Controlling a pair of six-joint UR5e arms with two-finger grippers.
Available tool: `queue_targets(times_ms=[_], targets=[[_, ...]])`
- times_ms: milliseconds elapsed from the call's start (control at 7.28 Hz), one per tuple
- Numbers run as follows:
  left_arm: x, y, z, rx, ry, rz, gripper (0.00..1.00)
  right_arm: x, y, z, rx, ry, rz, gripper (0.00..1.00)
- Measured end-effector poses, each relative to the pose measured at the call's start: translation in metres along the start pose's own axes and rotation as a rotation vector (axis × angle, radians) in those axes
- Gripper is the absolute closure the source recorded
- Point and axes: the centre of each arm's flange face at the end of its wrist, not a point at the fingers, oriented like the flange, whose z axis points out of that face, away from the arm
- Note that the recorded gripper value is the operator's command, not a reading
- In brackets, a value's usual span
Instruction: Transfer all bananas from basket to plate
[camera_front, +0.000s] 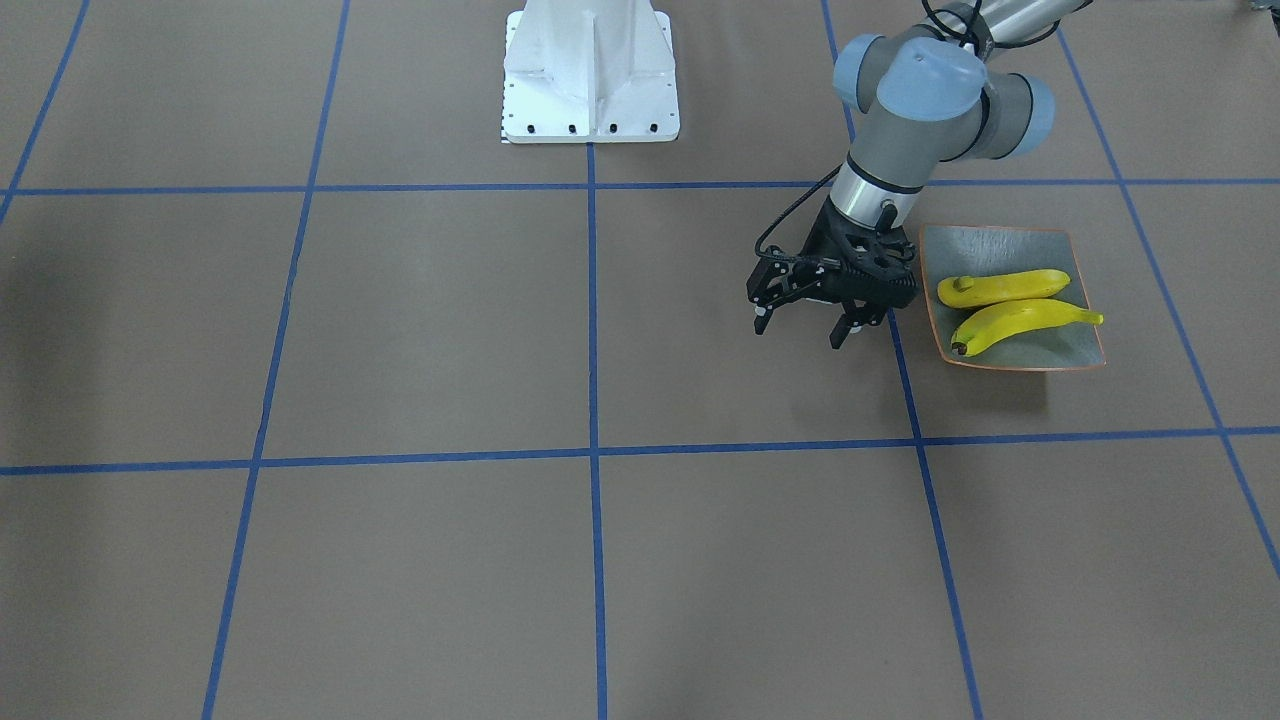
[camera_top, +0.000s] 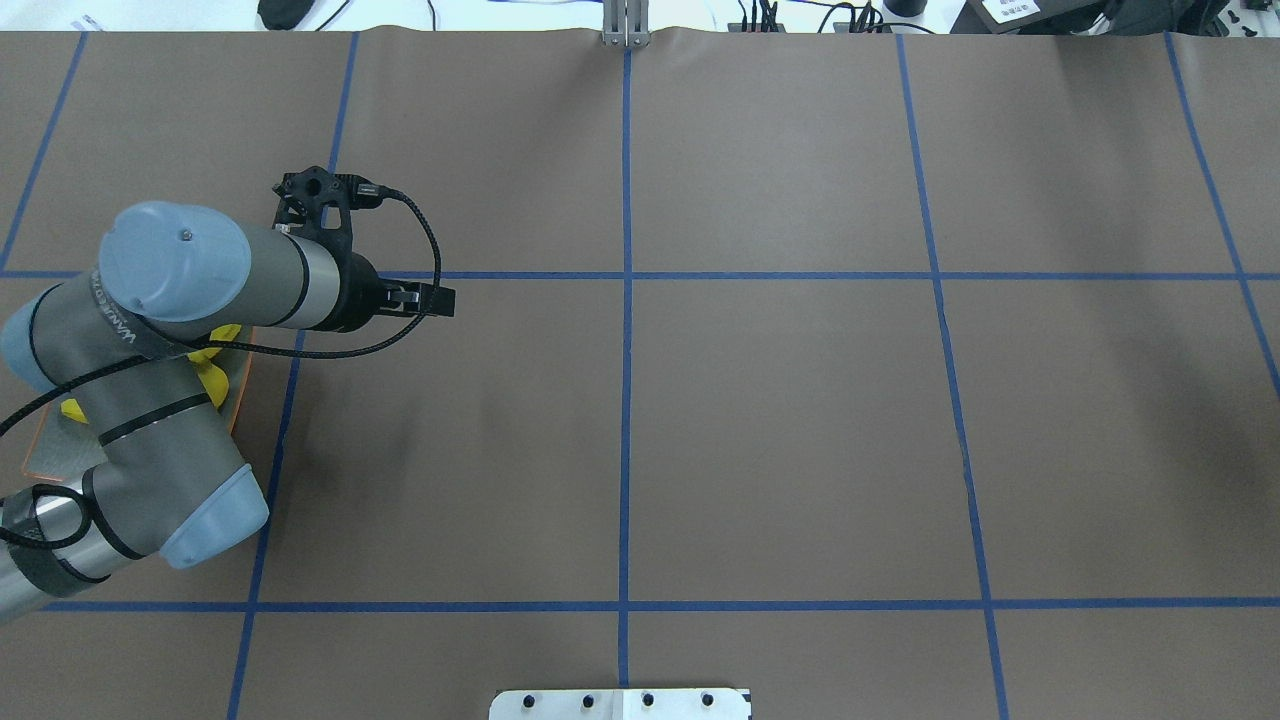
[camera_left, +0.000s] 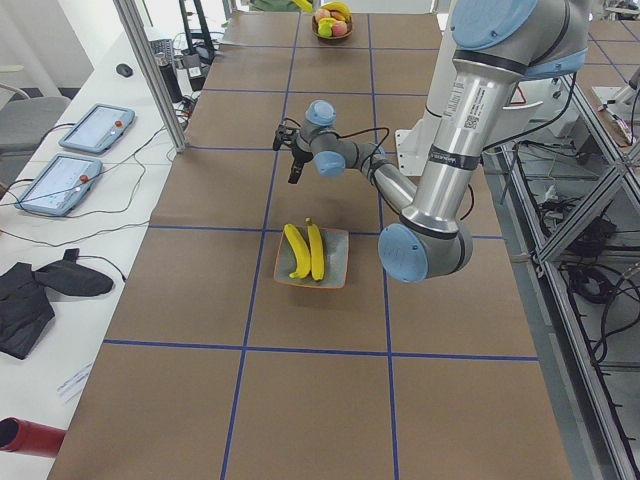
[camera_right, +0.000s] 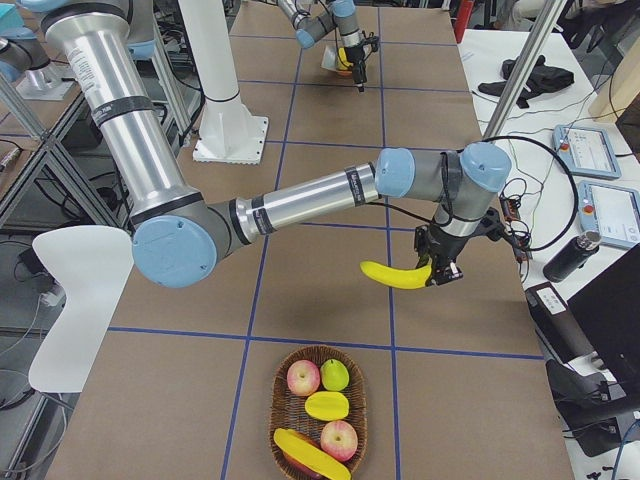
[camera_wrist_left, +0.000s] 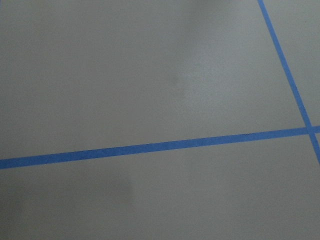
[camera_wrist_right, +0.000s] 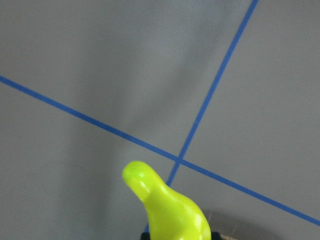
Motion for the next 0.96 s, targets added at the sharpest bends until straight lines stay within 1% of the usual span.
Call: queue_targets(times_ms=[137,275,412,550,687,824,962], targets=[[0.008,-0.003,-0.003,0.007,0.015,-0.025,0.00,-0.031,-0.025,0.008,0.072,-0.029,0.037,1.00],[0.022,-0.008,-0.008,0.017,0.042,-0.067,0.00,-0.068,-0.047,0.020,0.143,-0.056,0.094,1.00],[0.041,-0.015,-0.016,0.028,0.077,-0.127,0.00,-0.105,-0.064,0.030,0.207,-0.094,0.161,1.00],[0.064,-0.021,-0.026,0.040,0.134,-0.208,0.00,-0.143,-0.076,0.039,0.263,-0.148,0.231,1.00],[0.086,-0.023,-0.036,0.048,0.217,-0.308,0.00,-0.178,-0.084,0.047,0.308,-0.214,0.299,1.00],[0.102,-0.021,-0.047,0.047,0.313,-0.409,0.00,-0.210,-0.087,0.053,0.345,-0.282,0.363,1.00],[0.113,-0.021,-0.056,0.041,0.390,-0.479,0.00,-0.238,-0.089,0.056,0.369,-0.342,0.406,1.00]])
